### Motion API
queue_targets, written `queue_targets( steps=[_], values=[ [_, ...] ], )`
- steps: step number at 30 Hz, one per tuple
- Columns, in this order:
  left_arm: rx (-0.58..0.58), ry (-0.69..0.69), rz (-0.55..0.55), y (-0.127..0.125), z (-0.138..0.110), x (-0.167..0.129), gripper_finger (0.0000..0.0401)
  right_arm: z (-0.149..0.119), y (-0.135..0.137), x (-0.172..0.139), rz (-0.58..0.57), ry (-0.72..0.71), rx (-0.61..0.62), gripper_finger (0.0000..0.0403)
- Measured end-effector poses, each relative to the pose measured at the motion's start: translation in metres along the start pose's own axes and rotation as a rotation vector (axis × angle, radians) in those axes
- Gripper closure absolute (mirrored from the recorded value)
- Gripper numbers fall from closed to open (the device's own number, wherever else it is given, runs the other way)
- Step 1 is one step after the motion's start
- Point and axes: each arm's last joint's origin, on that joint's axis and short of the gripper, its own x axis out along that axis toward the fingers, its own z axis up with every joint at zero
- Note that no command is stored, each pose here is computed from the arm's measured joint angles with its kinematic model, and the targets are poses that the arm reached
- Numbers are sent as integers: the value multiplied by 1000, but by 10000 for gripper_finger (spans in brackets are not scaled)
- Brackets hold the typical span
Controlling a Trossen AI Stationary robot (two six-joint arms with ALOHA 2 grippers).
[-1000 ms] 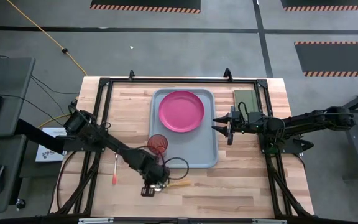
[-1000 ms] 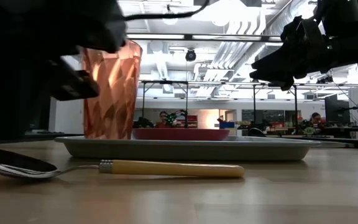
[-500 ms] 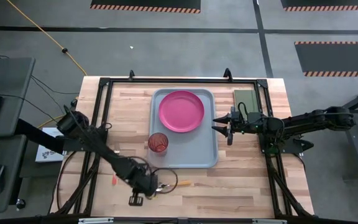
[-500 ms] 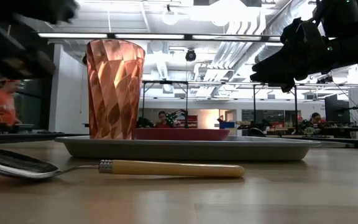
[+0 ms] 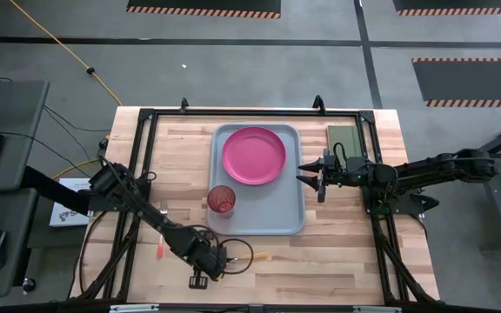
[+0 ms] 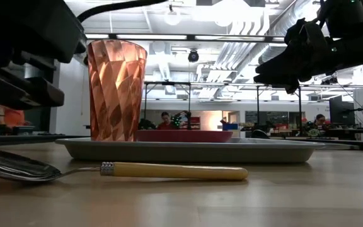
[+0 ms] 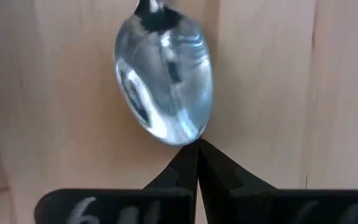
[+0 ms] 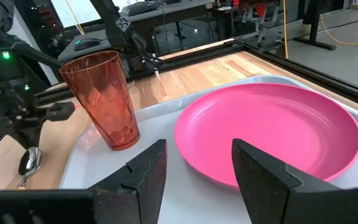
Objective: Pick and place plate/cup/fork/spoon on tray
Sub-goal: Put the yellow spoon on the gray serving tray to the right of the orange cup
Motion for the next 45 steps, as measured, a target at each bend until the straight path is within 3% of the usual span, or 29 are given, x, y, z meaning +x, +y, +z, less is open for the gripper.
queue_targets(
  steps=[6,15,20,25,28,32,35,38,42,45],
  values=[
    [49,-151,21,8,22,-7,401,0,0,0,0,1,0,230],
    [96,-222,36,44,47,-12,401,1,2,0,69,0,85,230],
    [133,-260,-19,30,38,-48,401,7,11,-2,244,-23,151,230],
    [143,-414,-2,3,22,-88,401,10,24,-3,286,-51,142,230],
    [162,-492,39,-12,6,-108,401,18,37,0,336,-47,120,230],
    [170,-668,185,-24,-18,-135,401,26,59,11,392,47,92,230],
    [147,-777,295,-21,-38,-146,401,28,78,23,413,178,64,230],
    [103,-848,306,-9,-51,-149,401,22,97,36,421,329,33,230],
    [51,-900,256,16,-62,-140,401,8,120,53,418,479,45,230],
    [33,-933,160,33,-65,-136,401,-3,137,66,424,549,46,230]
  ],
)
